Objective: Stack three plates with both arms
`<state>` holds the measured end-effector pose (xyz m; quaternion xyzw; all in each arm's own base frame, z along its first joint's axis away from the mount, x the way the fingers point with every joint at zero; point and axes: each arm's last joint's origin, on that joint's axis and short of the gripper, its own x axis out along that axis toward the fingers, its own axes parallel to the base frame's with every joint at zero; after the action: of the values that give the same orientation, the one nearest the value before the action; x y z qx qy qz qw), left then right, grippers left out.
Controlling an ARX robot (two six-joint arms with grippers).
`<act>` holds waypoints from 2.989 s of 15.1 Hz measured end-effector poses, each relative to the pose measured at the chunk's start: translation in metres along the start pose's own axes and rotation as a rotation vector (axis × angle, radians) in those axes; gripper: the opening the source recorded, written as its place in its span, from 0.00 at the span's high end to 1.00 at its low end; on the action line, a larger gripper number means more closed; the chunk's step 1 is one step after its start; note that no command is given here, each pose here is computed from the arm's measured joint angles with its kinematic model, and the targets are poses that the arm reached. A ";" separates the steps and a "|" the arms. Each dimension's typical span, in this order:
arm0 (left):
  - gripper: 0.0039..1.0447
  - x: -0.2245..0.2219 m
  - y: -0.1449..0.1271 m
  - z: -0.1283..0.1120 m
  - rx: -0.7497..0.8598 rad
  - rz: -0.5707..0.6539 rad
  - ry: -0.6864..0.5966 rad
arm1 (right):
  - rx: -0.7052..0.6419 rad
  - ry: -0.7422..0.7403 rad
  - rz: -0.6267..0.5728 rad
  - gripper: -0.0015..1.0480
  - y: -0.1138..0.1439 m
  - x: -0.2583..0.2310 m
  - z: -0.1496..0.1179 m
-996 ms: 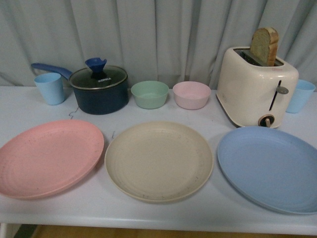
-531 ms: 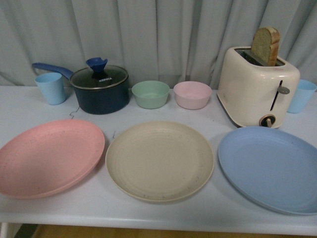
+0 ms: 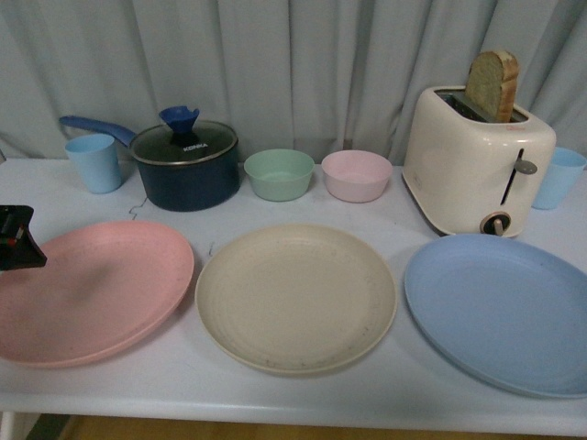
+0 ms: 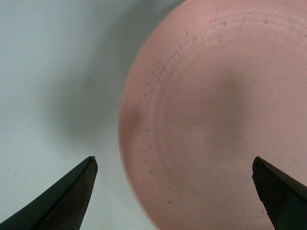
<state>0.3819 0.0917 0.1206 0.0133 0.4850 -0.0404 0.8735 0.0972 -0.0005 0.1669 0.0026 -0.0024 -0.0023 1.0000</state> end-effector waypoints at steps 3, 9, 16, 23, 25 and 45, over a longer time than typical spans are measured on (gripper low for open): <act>0.06 0.026 0.016 0.006 -0.007 -0.008 0.033 | 0.000 0.000 0.000 0.06 0.000 0.000 0.000; 0.30 0.046 0.029 0.005 0.000 -0.019 0.060 | 0.000 0.000 0.000 0.06 0.000 0.000 0.000; 0.92 0.053 0.037 0.004 -0.006 -0.049 0.055 | 0.000 0.000 0.000 0.06 0.000 0.000 0.000; 0.98 0.026 0.038 0.010 -0.030 -0.029 0.002 | 0.000 0.000 0.000 0.06 0.000 0.000 0.000; 0.98 -0.007 0.035 0.013 -0.030 0.049 -0.042 | 0.000 0.000 0.000 0.06 0.000 0.000 0.000; 0.98 -0.007 -0.166 0.041 0.040 -0.141 -0.095 | 0.000 0.000 0.000 0.06 0.000 0.000 0.000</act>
<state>0.3993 -0.0754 0.1507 -0.0053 0.4420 -0.1119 0.8900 0.0972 -0.0005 0.1668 0.0026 -0.0022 -0.0023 1.0000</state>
